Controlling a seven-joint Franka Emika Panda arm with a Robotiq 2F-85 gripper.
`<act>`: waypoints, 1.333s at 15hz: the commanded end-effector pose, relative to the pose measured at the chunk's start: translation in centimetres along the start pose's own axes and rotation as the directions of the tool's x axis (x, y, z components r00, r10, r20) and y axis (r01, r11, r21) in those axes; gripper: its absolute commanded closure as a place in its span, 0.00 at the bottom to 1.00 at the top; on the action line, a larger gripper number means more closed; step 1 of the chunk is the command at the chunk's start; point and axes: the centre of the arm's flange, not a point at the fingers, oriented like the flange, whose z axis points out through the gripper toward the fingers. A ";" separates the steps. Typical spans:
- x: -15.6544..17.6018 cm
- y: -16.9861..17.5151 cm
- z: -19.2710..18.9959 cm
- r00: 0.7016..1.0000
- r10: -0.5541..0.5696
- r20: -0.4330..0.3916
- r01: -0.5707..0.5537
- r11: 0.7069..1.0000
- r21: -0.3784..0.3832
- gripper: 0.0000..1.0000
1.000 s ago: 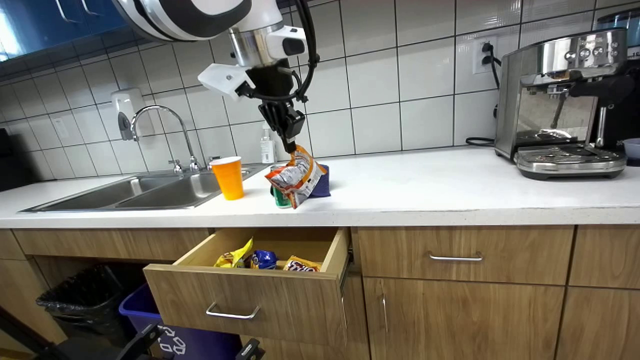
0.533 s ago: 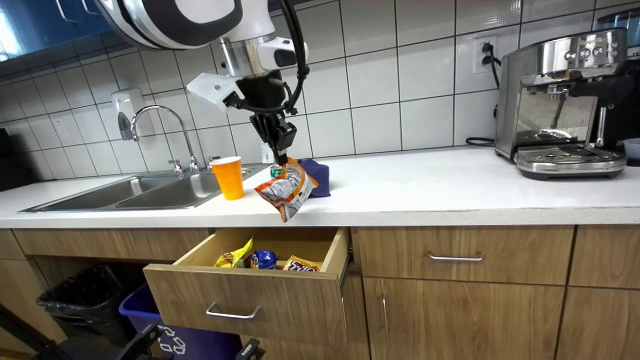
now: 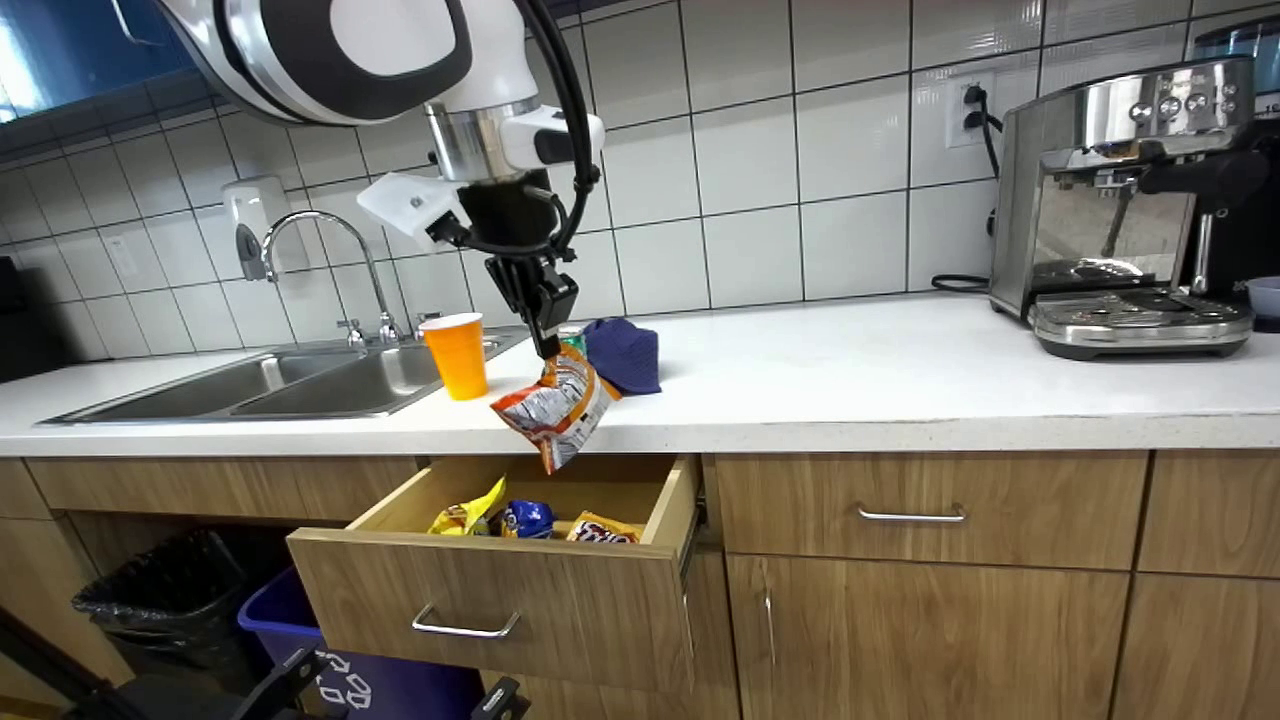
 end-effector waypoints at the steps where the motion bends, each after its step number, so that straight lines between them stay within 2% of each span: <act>1: -1.2 -0.2 -0.1 1.000 0.011 0.010 -0.010 1.000 -0.015 1.00; 20: -1.4 1.5 4.3 0.995 0.086 0.052 -0.081 0.993 -0.082 1.00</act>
